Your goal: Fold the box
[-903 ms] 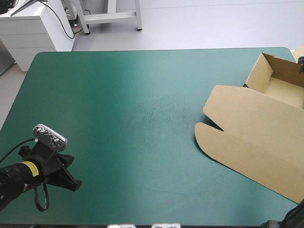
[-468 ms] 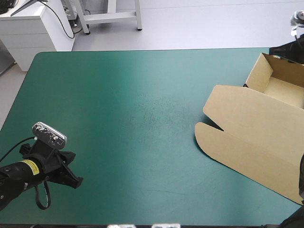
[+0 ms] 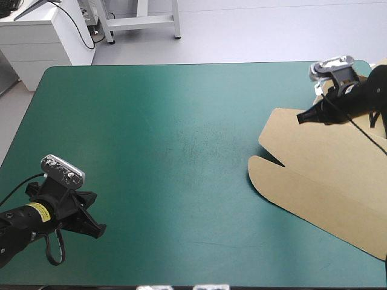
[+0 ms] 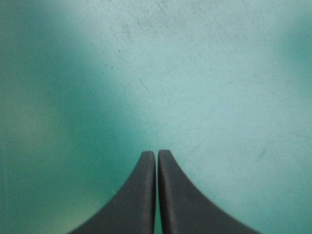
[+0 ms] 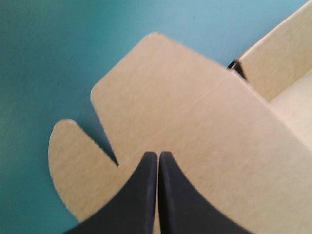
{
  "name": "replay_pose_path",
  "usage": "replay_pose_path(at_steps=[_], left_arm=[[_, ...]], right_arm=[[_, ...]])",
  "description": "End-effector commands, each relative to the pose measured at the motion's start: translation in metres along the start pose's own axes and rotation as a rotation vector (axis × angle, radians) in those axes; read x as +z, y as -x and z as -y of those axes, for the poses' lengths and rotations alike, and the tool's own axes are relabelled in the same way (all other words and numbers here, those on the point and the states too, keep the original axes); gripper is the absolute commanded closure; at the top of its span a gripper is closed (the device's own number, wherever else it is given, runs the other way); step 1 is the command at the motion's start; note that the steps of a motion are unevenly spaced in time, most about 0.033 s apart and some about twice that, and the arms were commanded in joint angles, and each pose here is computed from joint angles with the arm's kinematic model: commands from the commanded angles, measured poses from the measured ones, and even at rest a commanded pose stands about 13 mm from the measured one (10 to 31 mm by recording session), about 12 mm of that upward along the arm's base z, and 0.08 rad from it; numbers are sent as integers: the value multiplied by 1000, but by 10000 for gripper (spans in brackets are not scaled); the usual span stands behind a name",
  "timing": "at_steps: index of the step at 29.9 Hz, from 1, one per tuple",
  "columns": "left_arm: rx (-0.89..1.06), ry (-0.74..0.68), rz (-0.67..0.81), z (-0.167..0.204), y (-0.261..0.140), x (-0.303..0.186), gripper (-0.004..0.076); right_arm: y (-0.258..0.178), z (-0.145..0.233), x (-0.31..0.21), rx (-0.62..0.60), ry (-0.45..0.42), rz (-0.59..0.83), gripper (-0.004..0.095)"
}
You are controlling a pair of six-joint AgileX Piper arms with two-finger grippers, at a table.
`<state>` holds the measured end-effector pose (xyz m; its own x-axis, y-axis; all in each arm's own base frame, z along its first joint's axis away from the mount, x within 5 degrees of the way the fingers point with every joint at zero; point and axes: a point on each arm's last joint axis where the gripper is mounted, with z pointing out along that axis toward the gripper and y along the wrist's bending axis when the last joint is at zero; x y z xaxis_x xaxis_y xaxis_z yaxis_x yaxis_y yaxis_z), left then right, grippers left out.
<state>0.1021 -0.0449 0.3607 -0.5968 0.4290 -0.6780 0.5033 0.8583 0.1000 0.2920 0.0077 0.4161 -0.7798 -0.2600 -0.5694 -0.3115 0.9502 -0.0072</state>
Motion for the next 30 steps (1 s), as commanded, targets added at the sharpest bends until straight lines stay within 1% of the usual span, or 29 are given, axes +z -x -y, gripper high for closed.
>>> replay_pose_path(at_steps=[1, 3, 5, 10, 14, 20, 26, 30], left_arm=[[-24, -15, 149, 1, 14, -1, 731], [-48, -39, 198, 4, 16, 4, 731], [-45, -48, 205, 5, 14, 11, 731], [-28, -42, 158, 6, 2, 21, 731], [-28, -46, 138, 7, -7, 23, 731], [-30, -58, 114, 10, -19, 20, 731], [-41, -76, 80, 14, -41, 25, 731], [-41, -78, 68, 17, -59, 29, 731]], right_arm=[[-23, -16, -22, -31, 12, 92, 912], [-42, -22, -20, -20, 24, 103, 912], [-60, -28, -22, -14, 28, 97, 912], [-103, -44, -31, -12, 36, 87, 912], [-137, -57, -49, -24, 18, 143, 912], [-181, -73, -63, -41, -4, 218, 912], [-222, -84, -58, -46, -26, 279, 929], [-241, -87, -48, -38, -42, 319, 929]])
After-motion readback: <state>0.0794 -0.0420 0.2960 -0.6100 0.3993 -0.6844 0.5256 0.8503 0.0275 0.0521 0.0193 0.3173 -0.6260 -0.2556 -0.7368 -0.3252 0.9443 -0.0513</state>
